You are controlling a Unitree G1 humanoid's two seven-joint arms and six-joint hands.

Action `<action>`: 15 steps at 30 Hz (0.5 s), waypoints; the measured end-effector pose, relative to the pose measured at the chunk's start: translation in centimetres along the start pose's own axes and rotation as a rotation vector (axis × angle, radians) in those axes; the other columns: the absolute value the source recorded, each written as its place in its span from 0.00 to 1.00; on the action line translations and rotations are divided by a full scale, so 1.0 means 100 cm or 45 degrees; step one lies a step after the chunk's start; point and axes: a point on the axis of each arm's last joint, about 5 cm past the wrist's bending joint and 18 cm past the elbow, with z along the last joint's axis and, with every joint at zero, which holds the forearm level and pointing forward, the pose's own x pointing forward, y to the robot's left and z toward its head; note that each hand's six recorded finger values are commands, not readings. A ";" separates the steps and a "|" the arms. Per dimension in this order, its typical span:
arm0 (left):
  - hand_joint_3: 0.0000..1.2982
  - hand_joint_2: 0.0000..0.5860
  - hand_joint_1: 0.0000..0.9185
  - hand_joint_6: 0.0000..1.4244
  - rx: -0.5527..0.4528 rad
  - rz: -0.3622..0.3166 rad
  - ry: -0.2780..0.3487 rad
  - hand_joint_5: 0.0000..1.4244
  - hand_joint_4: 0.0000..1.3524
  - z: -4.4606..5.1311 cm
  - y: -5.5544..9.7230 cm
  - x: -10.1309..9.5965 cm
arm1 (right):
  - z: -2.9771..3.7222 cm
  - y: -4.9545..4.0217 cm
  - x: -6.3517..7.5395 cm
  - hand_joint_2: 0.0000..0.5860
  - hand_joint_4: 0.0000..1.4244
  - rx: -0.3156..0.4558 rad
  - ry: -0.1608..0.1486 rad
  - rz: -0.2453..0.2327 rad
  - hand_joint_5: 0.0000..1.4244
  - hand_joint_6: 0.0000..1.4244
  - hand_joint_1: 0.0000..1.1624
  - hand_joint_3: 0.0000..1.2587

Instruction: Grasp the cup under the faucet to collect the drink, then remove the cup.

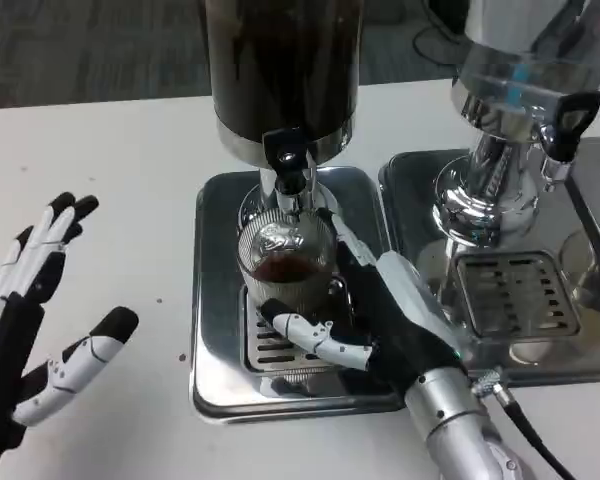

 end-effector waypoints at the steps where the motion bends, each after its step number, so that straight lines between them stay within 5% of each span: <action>1: 0.06 0.34 0.00 0.01 -0.004 -0.007 0.016 0.08 0.00 -0.0009 -0.001 -0.002 | -0.0006 0.0007 0.000 0.34 0.00 0.002 0.001 -0.006 0.00 0.04 0.47 0.00; 15: 0.10 0.37 0.00 0.02 -0.032 -0.068 0.109 0.09 0.00 -0.0043 -0.011 -0.017 | -0.0019 0.0130 0.006 0.32 0.00 0.080 -0.043 -0.059 0.00 0.13 0.52 0.00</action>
